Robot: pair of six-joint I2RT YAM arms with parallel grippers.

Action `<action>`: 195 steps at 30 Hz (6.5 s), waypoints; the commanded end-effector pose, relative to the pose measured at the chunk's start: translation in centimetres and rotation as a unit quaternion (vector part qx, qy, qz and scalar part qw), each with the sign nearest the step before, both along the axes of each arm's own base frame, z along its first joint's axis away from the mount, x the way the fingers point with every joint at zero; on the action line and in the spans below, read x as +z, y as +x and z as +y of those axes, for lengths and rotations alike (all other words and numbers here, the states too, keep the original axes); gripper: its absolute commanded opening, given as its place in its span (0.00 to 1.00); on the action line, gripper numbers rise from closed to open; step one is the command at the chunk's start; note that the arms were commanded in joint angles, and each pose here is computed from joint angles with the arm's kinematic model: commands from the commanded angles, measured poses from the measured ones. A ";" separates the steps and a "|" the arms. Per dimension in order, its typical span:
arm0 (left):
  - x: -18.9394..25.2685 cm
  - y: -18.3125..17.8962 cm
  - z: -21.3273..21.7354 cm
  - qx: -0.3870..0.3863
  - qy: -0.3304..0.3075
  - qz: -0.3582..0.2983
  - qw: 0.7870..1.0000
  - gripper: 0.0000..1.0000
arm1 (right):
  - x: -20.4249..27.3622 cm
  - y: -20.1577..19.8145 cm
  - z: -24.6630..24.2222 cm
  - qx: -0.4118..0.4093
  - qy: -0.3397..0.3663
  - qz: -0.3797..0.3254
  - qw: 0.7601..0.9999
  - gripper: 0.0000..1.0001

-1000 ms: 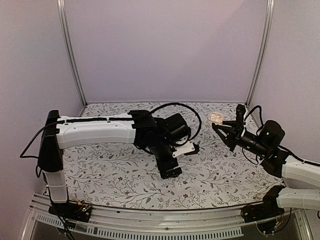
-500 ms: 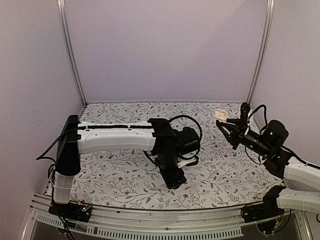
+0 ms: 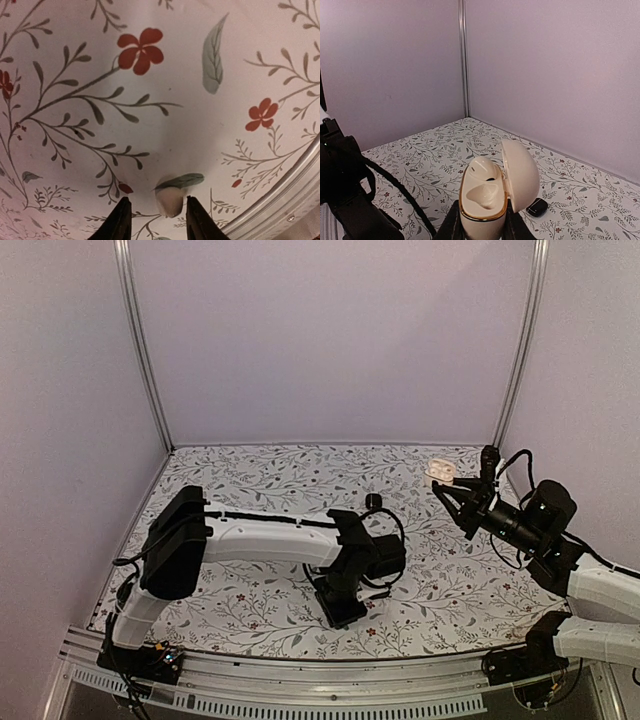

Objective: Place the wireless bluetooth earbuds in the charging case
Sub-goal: Pick up the right earbud from the center of the board, then place the right earbud in the right side groove of the charging case.

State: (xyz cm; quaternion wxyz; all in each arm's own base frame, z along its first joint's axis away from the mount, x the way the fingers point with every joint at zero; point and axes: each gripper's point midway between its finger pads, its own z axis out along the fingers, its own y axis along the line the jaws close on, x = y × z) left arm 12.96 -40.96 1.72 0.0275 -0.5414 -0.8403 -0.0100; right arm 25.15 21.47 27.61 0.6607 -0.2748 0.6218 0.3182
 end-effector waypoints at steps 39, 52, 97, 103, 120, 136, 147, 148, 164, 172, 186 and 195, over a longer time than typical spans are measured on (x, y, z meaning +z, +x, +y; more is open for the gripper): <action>-3.0 -4.5 9.2 0.000 0.118 0.046 0.992 0.19 | 0.3 0.0 -0.1 0.000 0.002 0.000 1.000 0.00; -3.3 -4.4 8.9 -0.004 0.124 0.048 0.991 0.17 | 0.3 0.0 -0.2 -0.003 0.002 0.000 1.000 0.00; 17.8 9.9 0.3 0.099 -0.332 -0.258 0.902 0.00 | 0.5 0.0 2.5 0.071 -0.001 0.012 0.997 0.00; 30.7 8.2 0.0 0.064 -0.559 -0.308 0.768 0.00 | 1.0 -1.2 4.5 0.151 0.008 0.011 0.988 0.00; 35.1 3.2 -6.8 -0.077 -0.645 -0.277 0.708 0.00 | 0.4 -6.1 9.3 0.290 -0.007 -0.030 0.956 0.00; 32.0 3.9 -8.7 -0.084 -0.605 -0.274 0.743 0.00 | 1.3 -6.7 10.0 0.298 0.011 -0.026 0.954 0.00; 30.6 4.9 -8.4 -0.069 -0.580 -0.290 0.758 0.00 | 1.6 -6.6 9.9 0.293 0.017 -0.023 0.956 0.00; 30.7 5.0 -8.4 -0.065 -0.580 -0.292 0.758 0.00 | 1.7 -6.6 9.9 0.293 0.018 -0.024 0.956 0.00; 29.1 5.4 -8.8 -0.062 -0.555 -0.286 0.779 0.00 | 2.3 -6.3 9.5 0.275 0.029 -0.022 0.961 0.00; 28.2 5.8 -9.2 -0.053 -0.537 -0.283 0.793 0.02 | 3.0 -6.4 9.3 0.273 0.034 -0.032 0.961 0.00; 29.1 6.7 -8.7 -0.036 -0.532 -0.303 0.790 0.18 | 2.8 -6.4 9.2 0.271 0.032 -0.032 0.962 0.00; 29.3 6.8 -8.6 -0.034 -0.532 -0.305 0.789 0.20 | 2.7 -6.4 9.2 0.271 0.032 -0.031 0.962 0.00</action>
